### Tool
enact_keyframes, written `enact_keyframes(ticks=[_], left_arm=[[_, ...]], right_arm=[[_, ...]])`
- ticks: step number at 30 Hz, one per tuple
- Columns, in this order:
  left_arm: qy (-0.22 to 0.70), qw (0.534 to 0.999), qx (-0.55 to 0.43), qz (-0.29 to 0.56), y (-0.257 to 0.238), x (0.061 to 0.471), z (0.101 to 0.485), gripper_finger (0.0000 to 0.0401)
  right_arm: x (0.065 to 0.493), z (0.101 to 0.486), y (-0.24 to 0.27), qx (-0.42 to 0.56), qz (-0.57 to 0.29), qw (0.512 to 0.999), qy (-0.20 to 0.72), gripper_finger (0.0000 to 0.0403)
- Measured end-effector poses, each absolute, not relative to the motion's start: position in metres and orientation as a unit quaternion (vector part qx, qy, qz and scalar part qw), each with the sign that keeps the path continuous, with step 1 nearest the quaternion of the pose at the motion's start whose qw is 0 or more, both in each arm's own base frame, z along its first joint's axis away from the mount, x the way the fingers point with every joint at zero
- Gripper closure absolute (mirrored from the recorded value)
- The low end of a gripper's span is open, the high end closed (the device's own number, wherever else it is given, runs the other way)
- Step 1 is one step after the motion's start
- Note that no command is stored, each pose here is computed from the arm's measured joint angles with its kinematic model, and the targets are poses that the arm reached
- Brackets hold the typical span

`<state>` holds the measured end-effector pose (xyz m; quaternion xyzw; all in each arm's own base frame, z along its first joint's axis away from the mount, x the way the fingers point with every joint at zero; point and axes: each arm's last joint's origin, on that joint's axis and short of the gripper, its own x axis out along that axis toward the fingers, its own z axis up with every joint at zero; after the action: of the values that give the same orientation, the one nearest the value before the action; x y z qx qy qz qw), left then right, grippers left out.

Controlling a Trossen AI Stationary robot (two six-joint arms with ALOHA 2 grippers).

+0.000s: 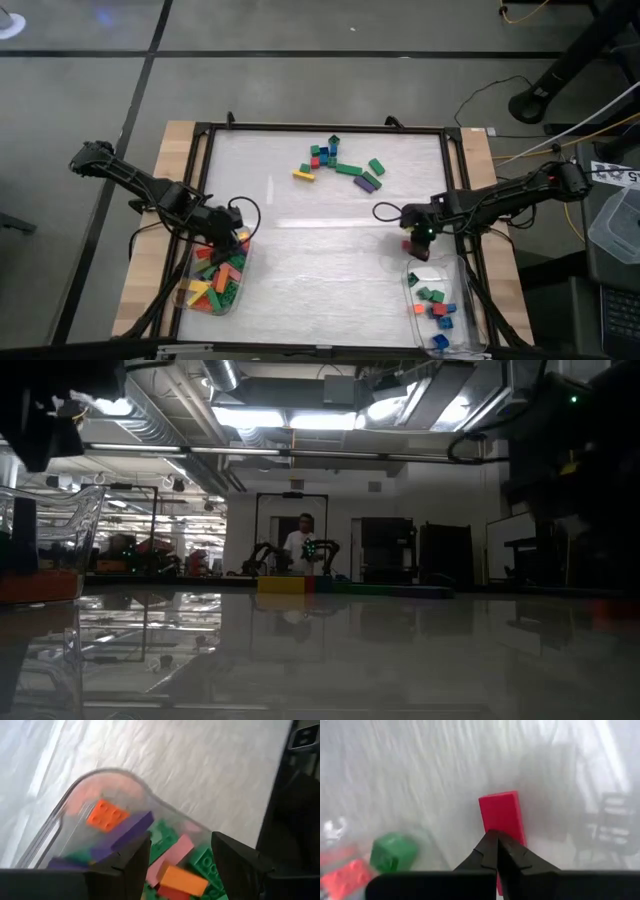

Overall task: Sort blocks by size
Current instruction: Put the large red wooden block into the left transparent bin

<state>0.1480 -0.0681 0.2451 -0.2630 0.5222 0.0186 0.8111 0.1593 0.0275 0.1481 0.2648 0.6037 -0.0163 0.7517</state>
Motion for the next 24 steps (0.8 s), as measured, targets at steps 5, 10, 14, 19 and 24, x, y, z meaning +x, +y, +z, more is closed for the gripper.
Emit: enact_keyframes(ticks=[5,10,14,19,24], left_arm=[[0.485,0.837,-0.254,-0.005,-0.070,0.155,0.250,0.0203],[0.437,0.869,-0.229,-0.026,-0.072,0.162,0.256,0.0203],[0.399,0.891,-0.211,-0.046,-0.074,0.167,0.261,0.0203],[0.356,0.915,-0.178,-0.058,-0.075,0.172,0.267,0.0203],[0.315,0.936,-0.150,-0.047,-0.074,0.176,0.272,0.0203]], right_arm=[[0.167,0.149,0.024,0.217,-0.052,0.797,0.561,0.0400],[0.174,0.151,0.022,0.190,-0.073,0.829,0.521,0.0400],[0.182,0.147,0.023,0.187,-0.076,0.837,0.508,0.0400],[0.196,0.139,0.024,0.189,-0.074,0.845,0.496,0.0400],[0.206,0.134,0.025,0.188,-0.076,0.858,0.473,0.0400]])
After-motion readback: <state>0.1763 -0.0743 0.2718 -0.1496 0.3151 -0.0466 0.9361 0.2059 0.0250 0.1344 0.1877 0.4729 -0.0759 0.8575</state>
